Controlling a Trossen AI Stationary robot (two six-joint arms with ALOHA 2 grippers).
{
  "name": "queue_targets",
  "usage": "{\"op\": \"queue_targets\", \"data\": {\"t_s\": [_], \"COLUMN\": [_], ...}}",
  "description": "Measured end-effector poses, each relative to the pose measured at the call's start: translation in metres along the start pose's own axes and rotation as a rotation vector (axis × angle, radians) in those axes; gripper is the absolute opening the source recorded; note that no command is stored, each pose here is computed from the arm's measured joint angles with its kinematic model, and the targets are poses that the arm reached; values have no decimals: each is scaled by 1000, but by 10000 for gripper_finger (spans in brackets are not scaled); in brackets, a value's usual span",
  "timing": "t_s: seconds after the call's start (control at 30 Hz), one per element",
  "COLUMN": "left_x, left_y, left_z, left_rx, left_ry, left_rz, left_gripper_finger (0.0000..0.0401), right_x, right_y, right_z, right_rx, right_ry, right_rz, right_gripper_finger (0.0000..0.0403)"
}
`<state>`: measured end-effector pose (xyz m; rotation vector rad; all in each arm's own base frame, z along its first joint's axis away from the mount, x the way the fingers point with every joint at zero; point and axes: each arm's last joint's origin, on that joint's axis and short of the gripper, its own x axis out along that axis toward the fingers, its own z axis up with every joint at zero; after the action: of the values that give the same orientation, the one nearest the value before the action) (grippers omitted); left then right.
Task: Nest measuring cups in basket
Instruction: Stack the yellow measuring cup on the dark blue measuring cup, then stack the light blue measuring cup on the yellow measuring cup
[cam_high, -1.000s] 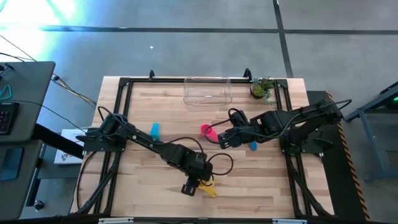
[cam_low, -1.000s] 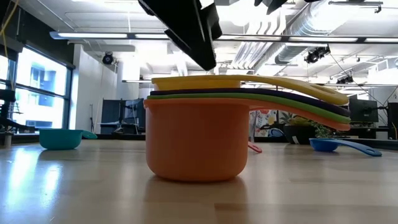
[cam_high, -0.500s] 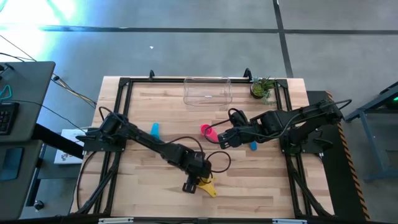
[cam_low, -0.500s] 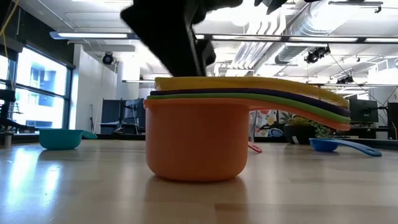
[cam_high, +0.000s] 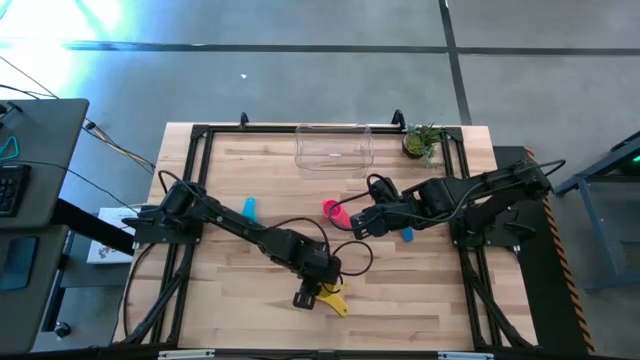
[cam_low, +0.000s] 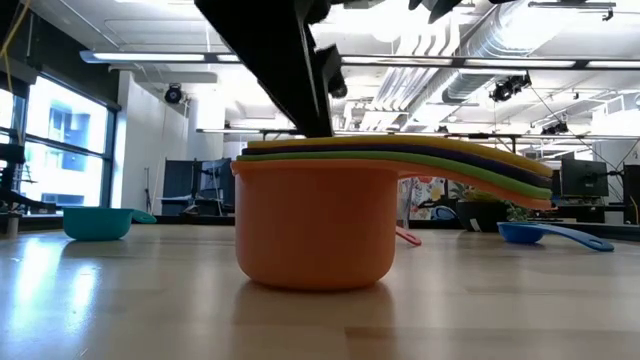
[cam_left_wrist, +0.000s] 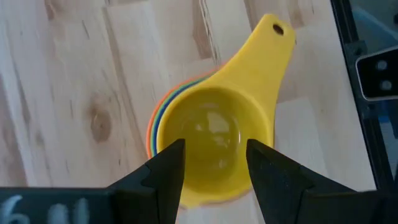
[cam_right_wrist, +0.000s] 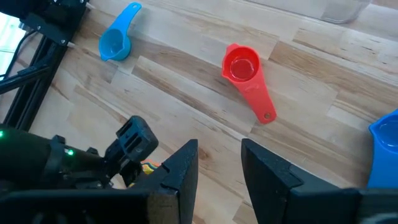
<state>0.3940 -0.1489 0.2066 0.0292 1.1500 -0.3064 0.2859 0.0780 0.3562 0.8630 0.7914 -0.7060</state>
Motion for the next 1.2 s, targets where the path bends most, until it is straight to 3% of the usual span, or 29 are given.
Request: {"op": "queue_targets", "data": {"t_s": [0.33, 0.53, 0.67, 0.9, 1.2], "left_x": [-29, -44, -58, -87, -119], "left_y": [13, 18, 19, 21, 25], "left_z": [6, -8, -16, -46, -108], "left_rx": [-64, -70, -76, -144, -325], "left_ry": [117, 230, 217, 174, 114], "left_rz": [32, 106, 161, 203, 266], "left_gripper_finger": [161, 161, 161, 161, 161], "right_x": [-1, -3, -3, -1, 3], "right_y": [0, -2, -4, -6, -10], "right_z": [0, 3, 4, 9, 19], "right_rx": [-15, -7, -6, 7, 15], "right_ry": [3, 0, 0, 1, 33], "right_rz": [2, 4, -8, -22, -32], "right_gripper_finger": [114, 114, 114, 114, 115]}}
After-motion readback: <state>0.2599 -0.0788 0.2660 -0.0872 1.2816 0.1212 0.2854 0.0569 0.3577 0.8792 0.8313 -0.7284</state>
